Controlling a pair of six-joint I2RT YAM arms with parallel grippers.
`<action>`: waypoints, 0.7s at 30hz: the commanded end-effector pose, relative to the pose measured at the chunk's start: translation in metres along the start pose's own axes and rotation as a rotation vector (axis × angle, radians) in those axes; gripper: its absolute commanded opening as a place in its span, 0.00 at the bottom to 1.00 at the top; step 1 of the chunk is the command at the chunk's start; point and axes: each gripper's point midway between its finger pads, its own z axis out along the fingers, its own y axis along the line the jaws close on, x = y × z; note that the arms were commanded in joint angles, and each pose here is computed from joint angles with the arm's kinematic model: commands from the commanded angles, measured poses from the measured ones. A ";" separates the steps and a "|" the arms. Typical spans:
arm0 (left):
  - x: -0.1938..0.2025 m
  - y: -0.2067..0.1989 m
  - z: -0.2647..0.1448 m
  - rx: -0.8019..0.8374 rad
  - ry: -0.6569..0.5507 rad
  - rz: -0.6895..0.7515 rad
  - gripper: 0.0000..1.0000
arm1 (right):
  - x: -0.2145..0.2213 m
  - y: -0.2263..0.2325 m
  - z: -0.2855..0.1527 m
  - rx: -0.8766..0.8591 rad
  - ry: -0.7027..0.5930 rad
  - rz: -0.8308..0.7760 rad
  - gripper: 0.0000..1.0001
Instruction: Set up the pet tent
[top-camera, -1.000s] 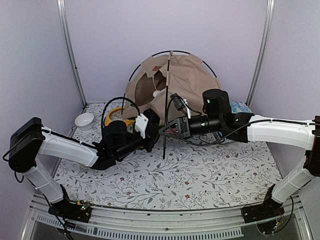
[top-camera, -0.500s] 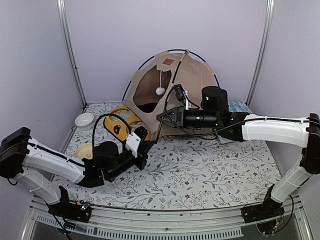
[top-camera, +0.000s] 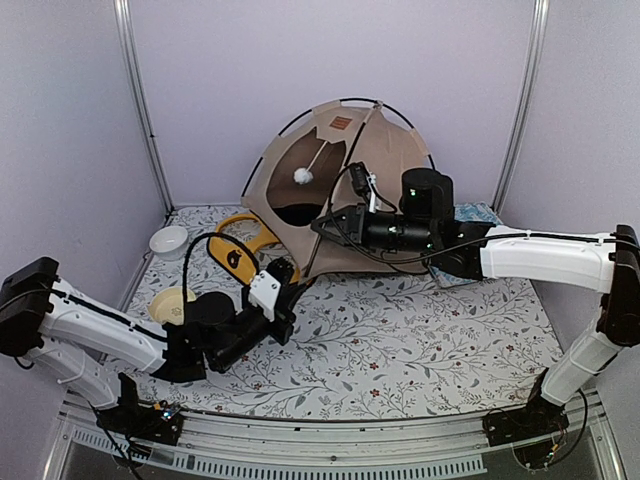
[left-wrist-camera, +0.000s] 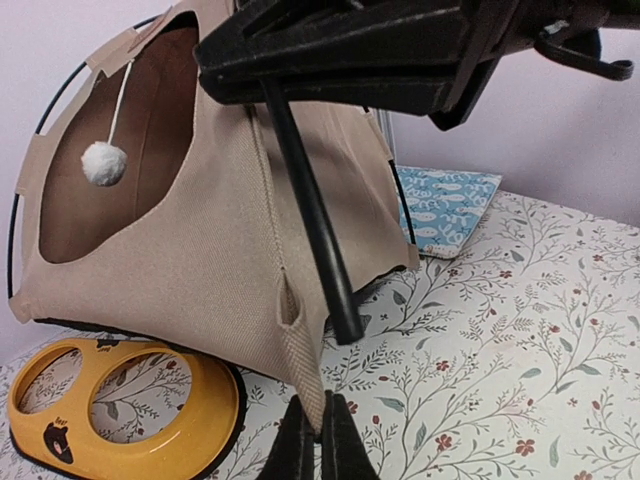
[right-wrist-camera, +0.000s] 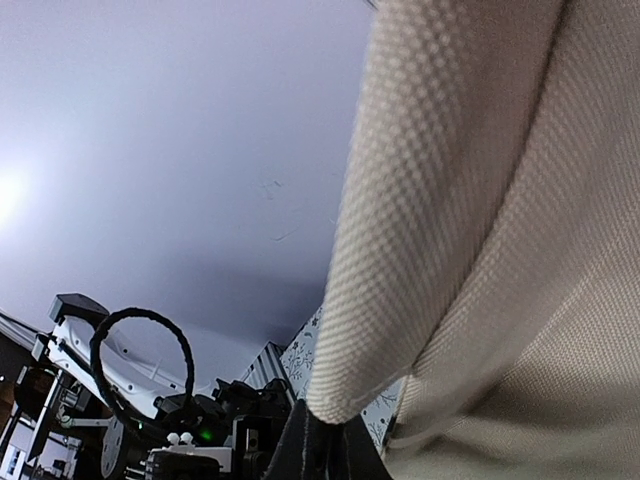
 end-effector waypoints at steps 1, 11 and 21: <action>0.023 -0.032 -0.014 0.092 0.050 0.092 0.00 | -0.085 0.000 -0.020 0.060 -0.325 -0.014 0.00; 0.028 -0.036 -0.019 0.095 0.056 0.105 0.00 | -0.095 -0.005 -0.028 0.091 -0.385 0.008 0.00; 0.033 -0.037 -0.020 0.096 0.066 0.118 0.00 | -0.103 -0.009 -0.034 0.115 -0.424 0.026 0.00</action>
